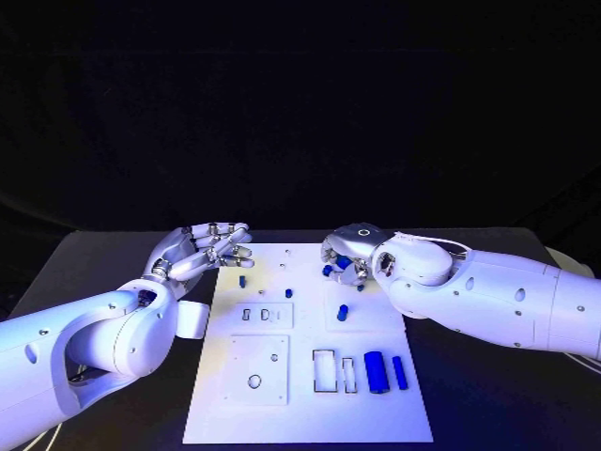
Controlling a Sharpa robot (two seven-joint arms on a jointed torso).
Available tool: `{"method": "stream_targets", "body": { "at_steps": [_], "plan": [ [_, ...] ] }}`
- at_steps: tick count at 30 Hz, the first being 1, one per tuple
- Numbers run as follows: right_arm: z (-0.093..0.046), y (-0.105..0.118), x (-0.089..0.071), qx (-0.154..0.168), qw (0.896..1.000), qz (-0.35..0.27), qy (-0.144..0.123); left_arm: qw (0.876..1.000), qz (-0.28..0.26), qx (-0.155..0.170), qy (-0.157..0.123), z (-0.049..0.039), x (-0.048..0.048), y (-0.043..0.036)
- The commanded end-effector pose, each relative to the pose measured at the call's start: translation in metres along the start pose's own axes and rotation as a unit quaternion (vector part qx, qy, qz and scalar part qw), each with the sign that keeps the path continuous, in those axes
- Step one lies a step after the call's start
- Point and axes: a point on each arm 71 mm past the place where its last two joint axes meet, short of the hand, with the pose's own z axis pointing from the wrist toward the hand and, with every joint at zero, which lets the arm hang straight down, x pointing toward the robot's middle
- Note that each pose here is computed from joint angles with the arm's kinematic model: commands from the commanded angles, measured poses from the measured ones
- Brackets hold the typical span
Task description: Assemble the parts on the task board
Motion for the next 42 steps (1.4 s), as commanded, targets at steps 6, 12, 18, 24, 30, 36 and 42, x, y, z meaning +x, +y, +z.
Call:
{"method": "stream_targets", "body": {
  "at_steps": [6,12,18,24,30,36,42],
  "plan": [
    [0.0034,0.0036,-0.0004,0.002,1.0,-0.019,0.001,1.0,-0.003,0.004,0.012,0.0002,0.0023,-0.0027],
    [0.0042,0.0048,-0.0007,0.001,1.0,-0.019,-0.001,1.0,-0.003,0.003,0.012,0.0003,0.0019,-0.0029],
    [0.0049,0.0048,-0.0003,0.001,1.0,-0.019,0.001,1.0,-0.003,0.003,0.011,0.0005,0.0012,-0.0029],
    [0.0058,0.0063,0.0008,-0.001,1.0,-0.018,0.007,1.0,-0.002,0.002,0.011,0.0006,0.0011,-0.0028],
    [0.0067,0.0057,0.002,0.0,1.0,-0.019,0.012,1.0,-0.002,0.002,0.011,0.0004,0.0008,-0.0029],
    [0.0074,0.0061,0.0021,0.0,1.0,-0.018,0.011,1.0,-0.002,0.001,0.011,0.0002,0.0008,-0.0033],
    [0.0057,0.0069,-0.0031,0.001,1.0,-0.009,-0.025,1.0,-0.002,0.001,0.009,0.0003,0.0,-0.0033]
  ]
}}
